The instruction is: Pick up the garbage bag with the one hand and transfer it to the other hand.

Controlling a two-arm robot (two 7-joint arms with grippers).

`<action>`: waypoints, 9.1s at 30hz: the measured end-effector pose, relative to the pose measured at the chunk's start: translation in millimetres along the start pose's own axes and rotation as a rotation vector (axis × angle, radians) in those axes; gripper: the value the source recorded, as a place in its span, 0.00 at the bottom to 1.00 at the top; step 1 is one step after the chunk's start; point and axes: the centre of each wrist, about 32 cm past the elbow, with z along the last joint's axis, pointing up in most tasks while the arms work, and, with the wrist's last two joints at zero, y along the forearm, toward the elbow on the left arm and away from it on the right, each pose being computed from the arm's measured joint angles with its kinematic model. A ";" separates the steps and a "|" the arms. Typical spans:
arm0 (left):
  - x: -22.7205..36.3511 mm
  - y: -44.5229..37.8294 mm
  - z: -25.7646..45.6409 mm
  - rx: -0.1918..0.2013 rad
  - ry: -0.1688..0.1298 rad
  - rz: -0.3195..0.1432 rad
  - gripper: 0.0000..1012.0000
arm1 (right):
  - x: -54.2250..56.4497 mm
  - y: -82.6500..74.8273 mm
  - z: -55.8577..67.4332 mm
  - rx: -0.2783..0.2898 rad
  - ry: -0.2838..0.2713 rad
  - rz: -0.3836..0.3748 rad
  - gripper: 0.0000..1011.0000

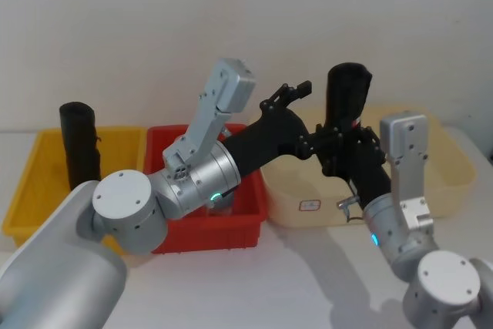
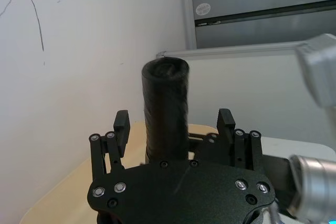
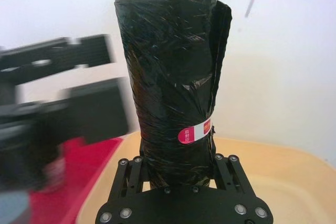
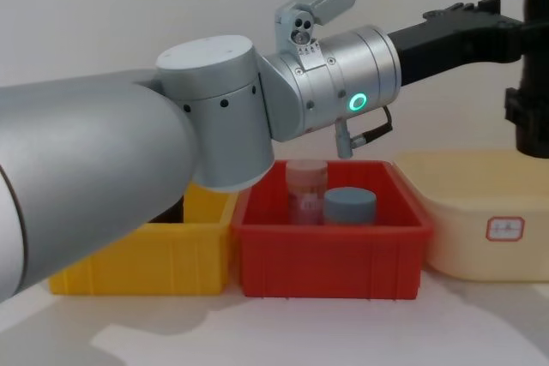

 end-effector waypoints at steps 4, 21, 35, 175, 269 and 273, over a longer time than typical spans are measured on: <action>0.0 0.0 0.0 0.000 0.000 0.000 0.99 | 10.6 10.2 -0.5 -0.013 0.009 -0.031 0.56; 0.0 0.0 0.0 0.000 0.000 0.000 0.99 | 67.4 48.4 -9.7 -0.070 -0.033 -0.213 0.71; -0.6 1.1 0.1 -0.001 -0.001 0.004 0.99 | 85.0 51.0 -8.6 -0.024 -0.173 -0.236 0.99; -106.1 148.2 23.1 -0.024 -0.240 0.649 0.99 | -24.2 28.4 -17.0 -0.163 0.087 0.695 0.99; -106.1 148.1 23.2 -0.025 -0.241 0.649 0.99 | -21.5 49.0 -32.2 -0.208 0.127 0.639 0.99; -106.1 148.1 23.1 -0.025 -0.241 0.649 0.99 | -22.6 48.6 -32.4 -0.212 0.125 0.638 0.99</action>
